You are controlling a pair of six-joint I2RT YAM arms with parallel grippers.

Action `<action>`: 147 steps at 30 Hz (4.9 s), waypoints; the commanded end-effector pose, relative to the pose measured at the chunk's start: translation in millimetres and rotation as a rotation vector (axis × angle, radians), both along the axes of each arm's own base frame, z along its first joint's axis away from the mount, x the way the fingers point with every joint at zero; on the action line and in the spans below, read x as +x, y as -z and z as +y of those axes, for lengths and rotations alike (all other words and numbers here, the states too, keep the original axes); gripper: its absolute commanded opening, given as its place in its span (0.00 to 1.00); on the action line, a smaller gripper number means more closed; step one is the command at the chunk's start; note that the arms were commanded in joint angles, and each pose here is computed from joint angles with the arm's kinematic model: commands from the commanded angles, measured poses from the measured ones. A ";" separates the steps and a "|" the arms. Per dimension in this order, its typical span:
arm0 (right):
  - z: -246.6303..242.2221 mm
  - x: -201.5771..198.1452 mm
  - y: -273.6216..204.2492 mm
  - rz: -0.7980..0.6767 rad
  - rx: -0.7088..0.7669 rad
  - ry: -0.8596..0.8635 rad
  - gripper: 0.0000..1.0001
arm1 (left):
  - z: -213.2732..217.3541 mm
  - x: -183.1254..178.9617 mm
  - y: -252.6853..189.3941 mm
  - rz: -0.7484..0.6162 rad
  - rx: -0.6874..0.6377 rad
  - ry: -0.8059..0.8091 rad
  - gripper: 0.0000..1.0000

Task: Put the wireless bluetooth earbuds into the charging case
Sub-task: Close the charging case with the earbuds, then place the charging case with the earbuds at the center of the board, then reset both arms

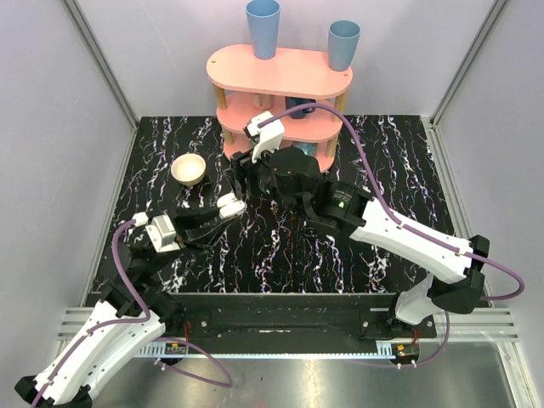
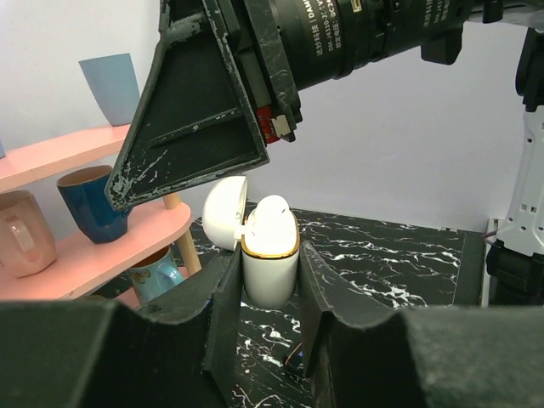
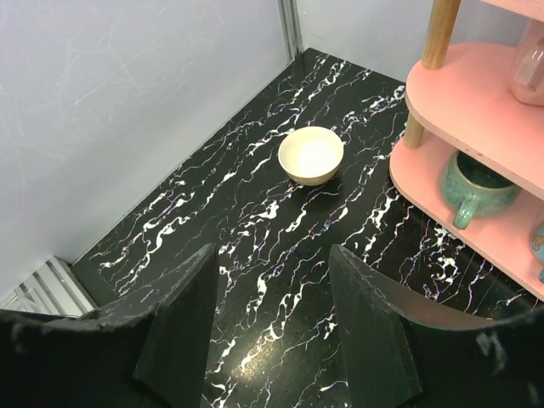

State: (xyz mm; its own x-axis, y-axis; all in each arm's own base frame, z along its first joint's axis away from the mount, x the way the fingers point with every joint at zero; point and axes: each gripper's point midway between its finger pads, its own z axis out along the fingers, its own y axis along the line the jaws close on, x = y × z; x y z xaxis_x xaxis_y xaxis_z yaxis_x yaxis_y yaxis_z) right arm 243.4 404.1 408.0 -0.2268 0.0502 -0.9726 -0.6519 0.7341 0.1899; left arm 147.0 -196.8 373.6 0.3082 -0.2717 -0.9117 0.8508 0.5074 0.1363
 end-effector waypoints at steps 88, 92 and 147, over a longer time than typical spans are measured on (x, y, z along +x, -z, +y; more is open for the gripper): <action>-173.8 14.4 184.9 0.450 -0.040 0.407 0.71 | -117.2 127.3 282.5 1.405 -0.218 0.014 0.15; -174.4 14.1 184.8 0.447 -0.043 0.404 0.71 | -120.7 127.2 287.8 1.429 -0.244 0.039 0.14; -388.7 99.0 236.3 0.552 -0.028 0.923 1.00 | 65.6 136.7 110.8 0.785 -0.034 -0.816 0.99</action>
